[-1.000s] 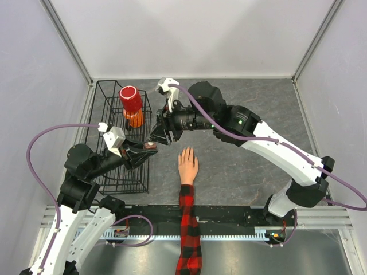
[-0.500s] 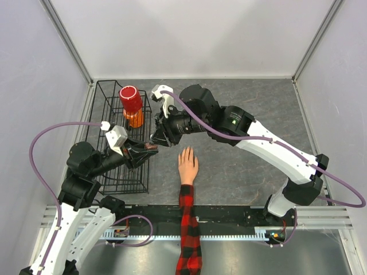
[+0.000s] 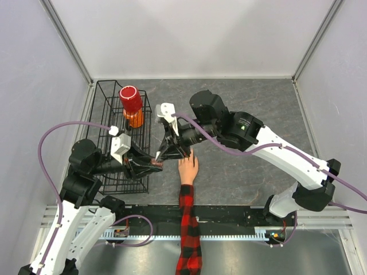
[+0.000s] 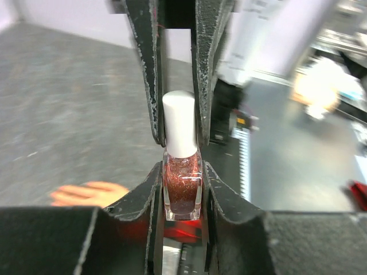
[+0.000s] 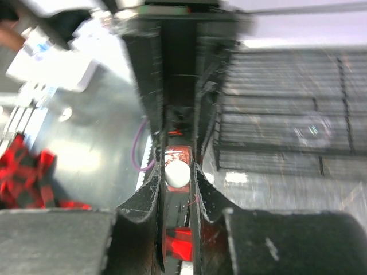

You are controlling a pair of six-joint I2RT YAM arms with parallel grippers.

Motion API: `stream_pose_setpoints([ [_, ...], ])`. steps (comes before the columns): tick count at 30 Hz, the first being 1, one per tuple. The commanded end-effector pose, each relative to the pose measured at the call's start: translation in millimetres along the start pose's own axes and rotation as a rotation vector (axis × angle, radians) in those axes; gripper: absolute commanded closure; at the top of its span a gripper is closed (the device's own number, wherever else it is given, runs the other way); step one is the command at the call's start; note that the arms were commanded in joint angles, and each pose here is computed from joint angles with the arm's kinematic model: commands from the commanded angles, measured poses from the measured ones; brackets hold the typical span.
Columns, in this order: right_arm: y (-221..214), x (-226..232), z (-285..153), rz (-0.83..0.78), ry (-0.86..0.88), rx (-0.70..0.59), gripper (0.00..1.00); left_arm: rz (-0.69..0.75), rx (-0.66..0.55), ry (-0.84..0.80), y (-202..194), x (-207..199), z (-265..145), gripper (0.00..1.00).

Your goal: Paint the nails

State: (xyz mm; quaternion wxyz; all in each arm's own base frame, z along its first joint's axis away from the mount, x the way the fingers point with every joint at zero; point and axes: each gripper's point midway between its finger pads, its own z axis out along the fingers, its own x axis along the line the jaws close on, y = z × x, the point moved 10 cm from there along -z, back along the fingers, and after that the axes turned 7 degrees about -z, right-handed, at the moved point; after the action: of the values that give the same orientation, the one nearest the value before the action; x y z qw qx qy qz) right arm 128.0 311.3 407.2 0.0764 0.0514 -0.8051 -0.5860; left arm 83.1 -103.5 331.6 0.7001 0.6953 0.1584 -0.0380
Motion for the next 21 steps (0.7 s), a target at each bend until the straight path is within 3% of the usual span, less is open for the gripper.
stream_pose_setpoints([
  [1,2,8,-8,-0.182,0.189,-0.083,1.00,0.074,0.005,-0.226,19,-27,-5,0.98],
  [15,5,8,-17,-0.154,0.111,-0.153,1.00,0.044,0.003,-0.140,16,-16,-2,0.98],
  [17,4,5,-16,-0.091,0.063,-0.141,0.79,0.056,-0.011,-0.111,19,-17,-3,0.98],
  [18,4,4,-15,-0.061,0.046,-0.129,0.55,0.059,-0.017,-0.066,19,-14,-3,0.98],
  [19,4,1,-15,-0.040,-0.010,-0.120,0.46,0.064,-0.020,-0.040,20,-11,-2,0.98],
  [20,5,0,-16,0.018,-0.056,-0.119,0.23,0.074,-0.038,0.030,22,-7,-3,0.98],
  [21,7,-2,-18,0.046,-0.104,-0.116,0.16,0.090,-0.042,0.061,21,-5,-4,0.98],
])
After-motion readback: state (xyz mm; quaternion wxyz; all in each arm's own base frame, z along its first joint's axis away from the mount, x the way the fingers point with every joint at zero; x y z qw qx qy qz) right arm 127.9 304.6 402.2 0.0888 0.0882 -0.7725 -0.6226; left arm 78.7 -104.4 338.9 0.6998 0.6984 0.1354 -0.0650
